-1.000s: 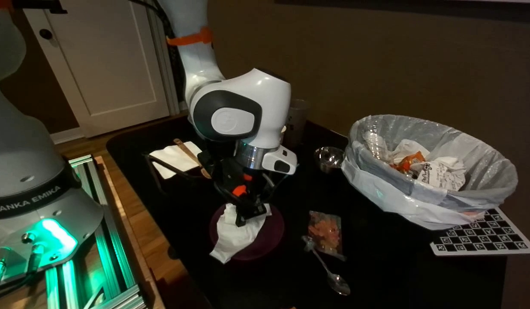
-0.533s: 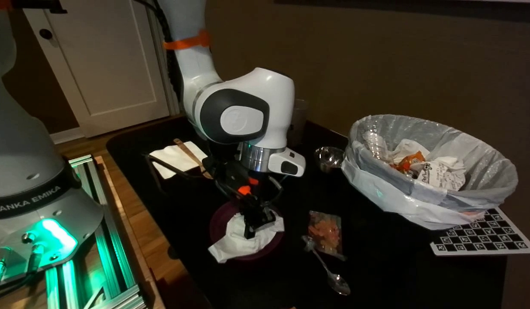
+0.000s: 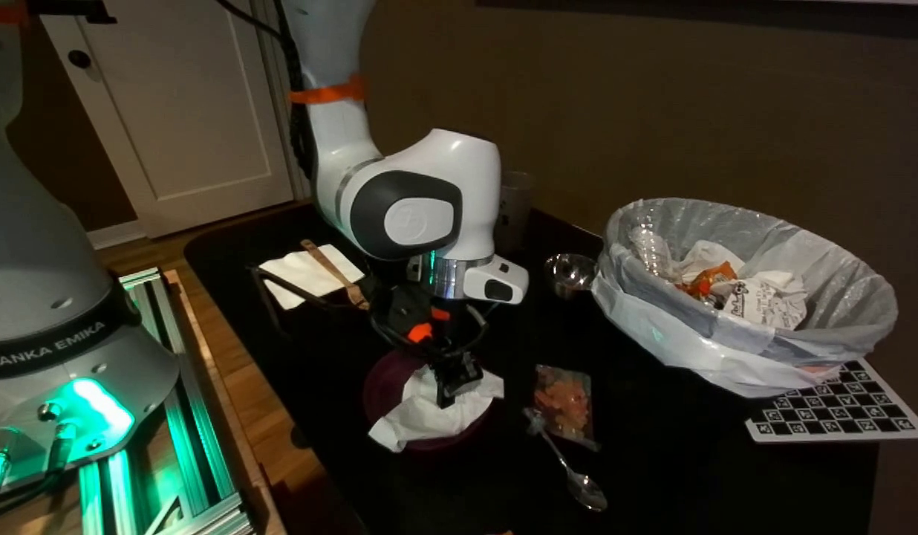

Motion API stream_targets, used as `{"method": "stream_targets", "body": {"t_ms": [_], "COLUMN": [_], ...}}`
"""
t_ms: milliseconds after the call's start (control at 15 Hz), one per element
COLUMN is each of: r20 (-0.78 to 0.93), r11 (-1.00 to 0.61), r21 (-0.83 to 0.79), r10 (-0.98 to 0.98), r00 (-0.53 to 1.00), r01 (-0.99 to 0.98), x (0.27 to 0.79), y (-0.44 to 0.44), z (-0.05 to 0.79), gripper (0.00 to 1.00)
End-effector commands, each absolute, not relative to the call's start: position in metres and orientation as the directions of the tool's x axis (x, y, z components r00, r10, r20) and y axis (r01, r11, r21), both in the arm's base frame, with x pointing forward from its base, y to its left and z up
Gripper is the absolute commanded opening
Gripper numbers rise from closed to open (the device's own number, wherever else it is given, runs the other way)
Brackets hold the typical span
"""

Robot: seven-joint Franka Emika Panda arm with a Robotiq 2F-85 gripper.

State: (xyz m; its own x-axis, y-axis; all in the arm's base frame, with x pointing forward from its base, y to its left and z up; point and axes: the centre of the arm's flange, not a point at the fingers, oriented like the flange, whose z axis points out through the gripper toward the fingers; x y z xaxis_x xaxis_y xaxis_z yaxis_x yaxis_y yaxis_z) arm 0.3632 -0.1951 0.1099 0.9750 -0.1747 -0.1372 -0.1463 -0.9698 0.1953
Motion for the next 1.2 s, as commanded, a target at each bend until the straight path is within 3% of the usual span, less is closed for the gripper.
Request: {"method": "stream_targets", "body": {"t_ms": [0,733,1133], "r20": [-0.091,-0.159,-0.234], "r11": [-0.973,-0.996,-0.999], "r21": [0.153,-0.023,0.005], "r10": [-0.187,-0.079,-0.046], "r00": [0.978,0.984,0.971], "r01": [-0.172,-0.084,-0.046], "x": [0.369,0.367,0.357], "y": [-0.183,-0.170,-0.185], "z": [0.101,0.111,0.120], "gripper": [0.00,0.00,0.00]}}
